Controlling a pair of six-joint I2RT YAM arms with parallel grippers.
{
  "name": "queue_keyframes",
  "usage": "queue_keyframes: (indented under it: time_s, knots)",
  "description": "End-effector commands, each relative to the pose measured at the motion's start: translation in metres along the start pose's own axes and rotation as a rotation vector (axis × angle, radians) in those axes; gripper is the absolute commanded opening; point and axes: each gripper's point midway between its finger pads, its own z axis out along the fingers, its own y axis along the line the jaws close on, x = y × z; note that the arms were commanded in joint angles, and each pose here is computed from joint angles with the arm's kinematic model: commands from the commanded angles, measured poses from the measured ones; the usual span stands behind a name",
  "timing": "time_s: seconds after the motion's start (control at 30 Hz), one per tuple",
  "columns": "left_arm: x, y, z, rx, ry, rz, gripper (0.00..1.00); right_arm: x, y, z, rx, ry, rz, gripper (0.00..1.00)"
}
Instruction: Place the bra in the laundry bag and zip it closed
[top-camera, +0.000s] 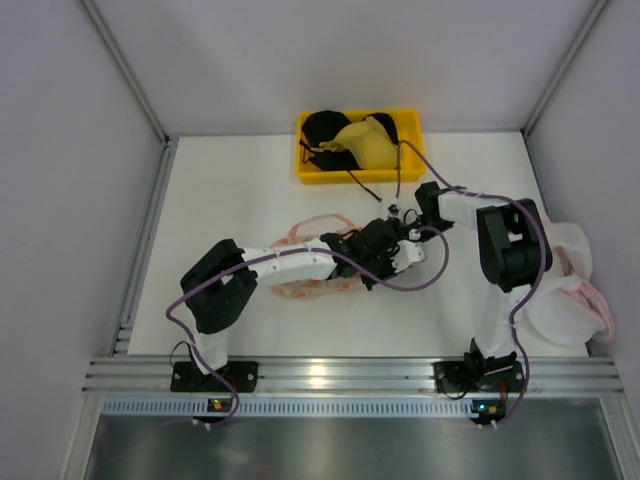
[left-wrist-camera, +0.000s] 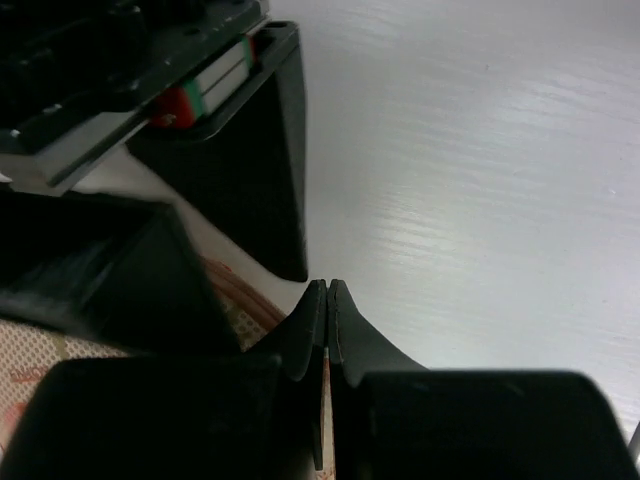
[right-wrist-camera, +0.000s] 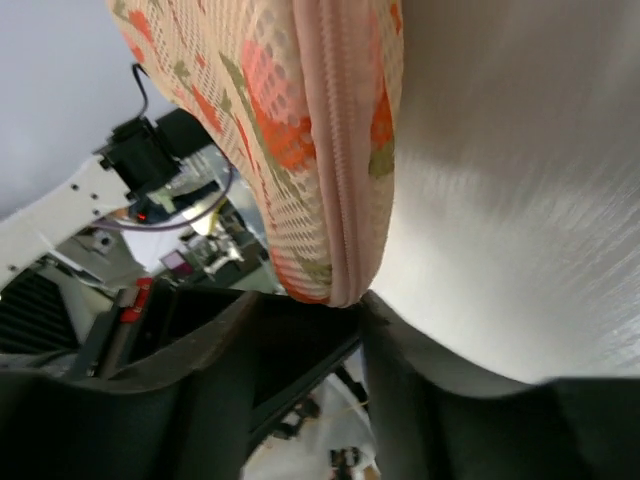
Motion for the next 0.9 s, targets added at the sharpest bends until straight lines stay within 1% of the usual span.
queue_keyframes:
  time_s: [0.0,0.07,0.1,0.13,0.17,0.23,0.27,0.33,0.47,0.5,0.6,0.63,0.67,0.7,0.8,0.83,0.87]
  knots:
    - [-0.017,-0.002,-0.001,0.021,-0.061,0.017,0.00,-0.010,0.018,-0.003,-0.039,-0.019,-0.058,0.40]
    - [-0.003,-0.007,-0.001,0.034,-0.034,0.019,0.00,-0.013,0.019,-0.002,-0.047,-0.018,-0.060,0.25]
    - [-0.001,-0.008,-0.006,0.030,-0.036,0.021,0.00,-0.014,0.019,-0.002,-0.045,-0.017,-0.060,0.11]
    - [0.007,-0.010,-0.008,0.031,-0.019,0.020,0.00,-0.014,0.019,-0.003,-0.044,-0.017,-0.059,0.04]
    - [0.019,-0.012,-0.013,0.030,-0.002,0.017,0.00,-0.014,0.016,-0.002,-0.034,-0.018,-0.064,0.00]
    - [0.033,-0.016,-0.018,0.031,0.020,0.009,0.00,-0.014,0.015,-0.002,-0.027,-0.020,-0.069,0.00]
    - [0.051,-0.022,-0.019,0.039,0.057,0.000,0.00,-0.015,0.013,-0.003,-0.024,-0.024,-0.066,0.00]
    - [0.058,-0.025,-0.027,0.044,0.063,-0.011,0.00,-0.015,0.010,-0.002,-0.021,-0.023,-0.068,0.00]
    - [0.090,-0.030,-0.033,0.040,0.148,-0.008,0.00,-0.016,0.004,-0.001,-0.005,-0.012,-0.075,0.00]
    - [0.103,-0.030,-0.037,0.032,0.186,-0.009,0.00,-0.017,0.004,-0.002,-0.002,-0.014,-0.078,0.00]
    - [0.104,-0.028,-0.049,0.008,0.194,-0.029,0.01,-0.017,0.009,0.000,-0.022,-0.010,-0.087,0.00]
    - [0.098,-0.023,-0.053,-0.027,0.183,-0.040,0.12,-0.017,0.011,0.000,-0.022,-0.009,-0.093,0.00]
    - [0.092,-0.019,-0.058,-0.046,0.171,-0.068,0.20,-0.016,0.014,0.002,-0.023,-0.007,-0.109,0.00]
    - [0.084,-0.017,-0.067,-0.058,0.151,-0.073,0.35,-0.017,0.016,0.003,-0.022,-0.010,-0.120,0.00]
    - [0.062,-0.001,-0.087,-0.096,0.074,-0.091,0.45,-0.018,0.014,0.008,0.002,-0.007,-0.149,0.00]
    - [0.060,0.003,-0.092,-0.092,0.064,-0.094,0.51,-0.018,0.012,0.009,0.011,-0.005,-0.152,0.00]
    - [0.056,0.015,-0.101,-0.115,0.044,-0.095,0.54,-0.019,0.009,0.010,0.021,-0.003,-0.167,0.03]
